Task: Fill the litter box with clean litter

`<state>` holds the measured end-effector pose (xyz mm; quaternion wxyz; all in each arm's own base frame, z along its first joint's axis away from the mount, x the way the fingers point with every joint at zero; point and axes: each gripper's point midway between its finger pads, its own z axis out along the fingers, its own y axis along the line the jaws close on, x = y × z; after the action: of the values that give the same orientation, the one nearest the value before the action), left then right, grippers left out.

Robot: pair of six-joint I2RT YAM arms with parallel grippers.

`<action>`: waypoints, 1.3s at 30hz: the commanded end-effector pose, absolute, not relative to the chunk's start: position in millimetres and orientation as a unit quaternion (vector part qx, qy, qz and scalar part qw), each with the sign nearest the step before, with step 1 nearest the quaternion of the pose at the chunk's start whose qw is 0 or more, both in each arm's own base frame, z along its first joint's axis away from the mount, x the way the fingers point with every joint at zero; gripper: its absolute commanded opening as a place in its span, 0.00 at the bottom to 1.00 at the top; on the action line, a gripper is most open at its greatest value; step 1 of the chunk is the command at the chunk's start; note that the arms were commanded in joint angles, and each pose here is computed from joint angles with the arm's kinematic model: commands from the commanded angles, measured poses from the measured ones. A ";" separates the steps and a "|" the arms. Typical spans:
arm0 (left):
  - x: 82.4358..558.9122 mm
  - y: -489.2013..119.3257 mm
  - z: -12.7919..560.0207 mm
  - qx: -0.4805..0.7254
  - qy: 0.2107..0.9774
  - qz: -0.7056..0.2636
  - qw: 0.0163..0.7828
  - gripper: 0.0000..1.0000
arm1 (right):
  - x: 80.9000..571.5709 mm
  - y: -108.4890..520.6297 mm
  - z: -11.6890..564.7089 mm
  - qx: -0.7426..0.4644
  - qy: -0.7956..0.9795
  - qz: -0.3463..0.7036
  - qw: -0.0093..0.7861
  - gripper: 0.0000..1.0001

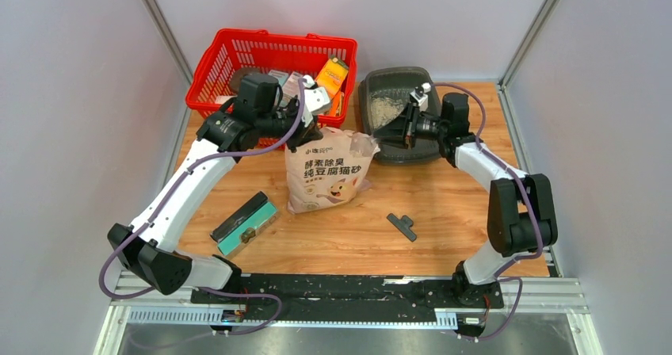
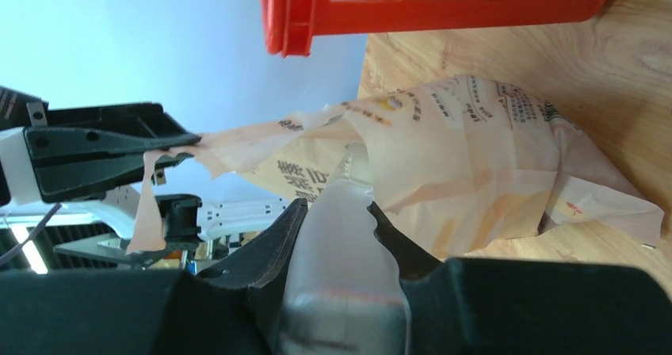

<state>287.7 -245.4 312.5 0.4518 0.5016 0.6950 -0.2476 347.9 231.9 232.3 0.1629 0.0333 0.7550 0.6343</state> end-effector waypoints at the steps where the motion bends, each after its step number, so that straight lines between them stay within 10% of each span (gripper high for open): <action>1: 289.8 -249.0 407.7 0.545 0.556 -0.203 0.595 0.00 | 324.6 232.1 260.2 -0.046 0.737 0.652 0.169 0.00; 39: 279.0 -239.4 367.4 0.597 0.565 -0.140 0.551 0.00 | 349.2 193.7 236.0 0.032 0.679 0.709 0.187 0.00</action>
<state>273.1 -241.5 304.6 0.4634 0.6030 0.6254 -0.1749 348.7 199.7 228.6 0.1417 0.0513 0.6943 0.7037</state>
